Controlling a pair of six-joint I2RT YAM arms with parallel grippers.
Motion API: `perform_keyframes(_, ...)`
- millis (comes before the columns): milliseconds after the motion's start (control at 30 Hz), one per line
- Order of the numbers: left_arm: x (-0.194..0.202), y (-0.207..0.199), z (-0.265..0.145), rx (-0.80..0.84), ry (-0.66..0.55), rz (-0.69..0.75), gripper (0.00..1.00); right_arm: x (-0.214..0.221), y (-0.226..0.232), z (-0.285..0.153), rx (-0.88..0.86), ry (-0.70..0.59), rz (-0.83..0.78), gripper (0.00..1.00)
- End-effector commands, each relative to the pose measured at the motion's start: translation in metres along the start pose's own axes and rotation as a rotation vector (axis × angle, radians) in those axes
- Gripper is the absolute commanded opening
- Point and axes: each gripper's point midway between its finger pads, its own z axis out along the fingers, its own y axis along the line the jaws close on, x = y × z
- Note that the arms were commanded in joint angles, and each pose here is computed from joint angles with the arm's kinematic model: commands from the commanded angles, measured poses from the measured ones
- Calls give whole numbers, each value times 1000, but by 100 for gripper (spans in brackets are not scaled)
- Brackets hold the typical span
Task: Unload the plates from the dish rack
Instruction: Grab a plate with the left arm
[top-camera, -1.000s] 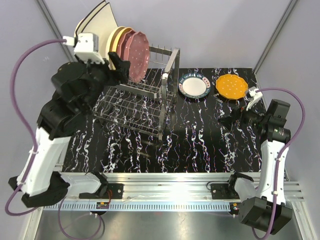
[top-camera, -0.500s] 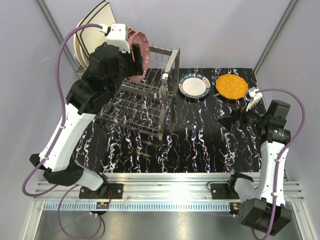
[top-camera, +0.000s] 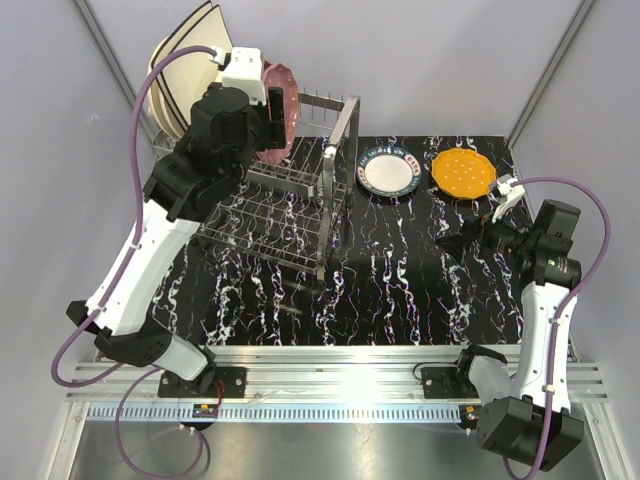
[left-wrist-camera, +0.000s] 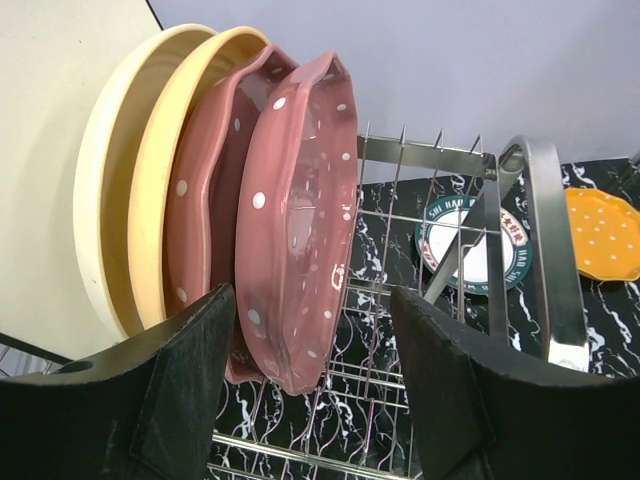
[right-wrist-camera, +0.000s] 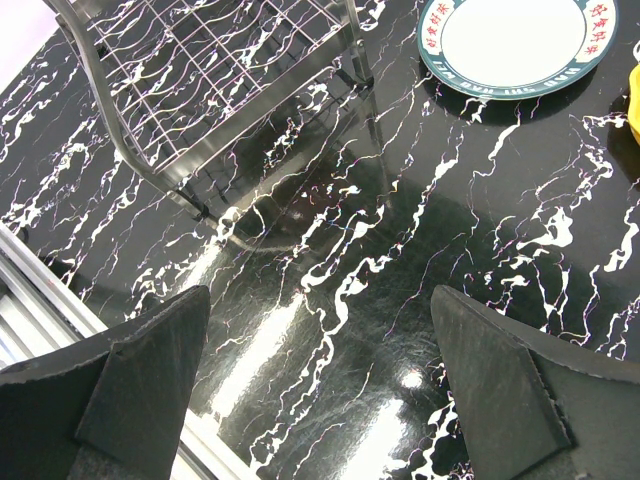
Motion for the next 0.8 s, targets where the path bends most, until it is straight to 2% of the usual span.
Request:
perform_keyframes(0,-7,6,7,-37,-28,13,66,-5,1,-2,6,-15,-40,100)
perform_keyframes(533,21,21,36,-99,36,62,64,-4,1,-2,8,-13,-39,100)
perform_keyframes(767,31,27,49,-136,33,108,56,-5,1,-3,6,-15,-41,100)
